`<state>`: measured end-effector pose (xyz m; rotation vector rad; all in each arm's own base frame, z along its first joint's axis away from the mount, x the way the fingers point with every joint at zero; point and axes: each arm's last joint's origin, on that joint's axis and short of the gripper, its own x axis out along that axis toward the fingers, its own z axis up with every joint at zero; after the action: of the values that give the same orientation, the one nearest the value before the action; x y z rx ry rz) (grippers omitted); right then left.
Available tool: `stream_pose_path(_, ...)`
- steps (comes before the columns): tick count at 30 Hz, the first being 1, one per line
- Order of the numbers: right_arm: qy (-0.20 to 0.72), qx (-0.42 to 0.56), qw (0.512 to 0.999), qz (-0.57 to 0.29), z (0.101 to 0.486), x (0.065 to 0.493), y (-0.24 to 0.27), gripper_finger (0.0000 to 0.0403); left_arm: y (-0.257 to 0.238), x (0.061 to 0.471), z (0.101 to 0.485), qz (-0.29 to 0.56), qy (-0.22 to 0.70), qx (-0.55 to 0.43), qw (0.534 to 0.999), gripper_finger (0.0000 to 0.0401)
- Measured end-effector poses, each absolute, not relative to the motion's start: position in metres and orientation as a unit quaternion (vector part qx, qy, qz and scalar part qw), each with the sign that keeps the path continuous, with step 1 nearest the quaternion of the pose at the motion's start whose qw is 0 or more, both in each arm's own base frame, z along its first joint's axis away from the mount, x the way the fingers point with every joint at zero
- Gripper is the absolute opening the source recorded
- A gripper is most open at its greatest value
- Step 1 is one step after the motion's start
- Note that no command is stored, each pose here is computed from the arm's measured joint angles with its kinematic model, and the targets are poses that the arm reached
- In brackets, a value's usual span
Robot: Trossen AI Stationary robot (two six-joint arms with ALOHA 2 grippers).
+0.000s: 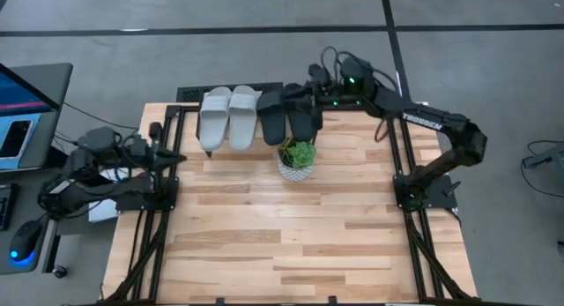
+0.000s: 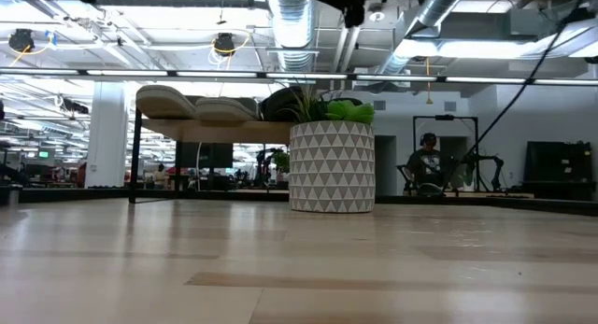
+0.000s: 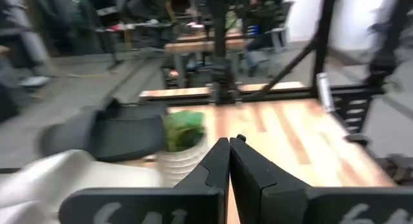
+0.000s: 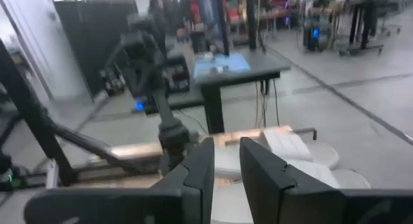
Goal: Pick and place slides into the shelf
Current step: Return to Home Position
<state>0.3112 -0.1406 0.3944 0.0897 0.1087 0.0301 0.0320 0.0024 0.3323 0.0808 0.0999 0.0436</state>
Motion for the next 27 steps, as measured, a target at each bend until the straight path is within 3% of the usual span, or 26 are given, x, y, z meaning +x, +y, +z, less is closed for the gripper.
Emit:
stream_pose_path(8, -0.014, 0.068, 0.997, 0.025, 0.356, 0.272, -0.115, 0.0065, 0.006, 0.048, 0.319, 0.000, 0.030, 0.040, 0.999, 0.0000)
stream_pose_path(18, -0.035, 0.079, 0.996, 0.016, 0.303, 0.240, -0.080, 0.0065, 0.017, 0.083, 0.255, -0.051, 0.055, -0.030, 0.997, 0.0000)
stream_pose_path(27, -0.056, 0.122, 0.991, 0.014, 0.255, 0.222, -0.068, 0.0065, 0.024, 0.085, 0.256, -0.075, 0.008, -0.054, 0.996, 0.0000)
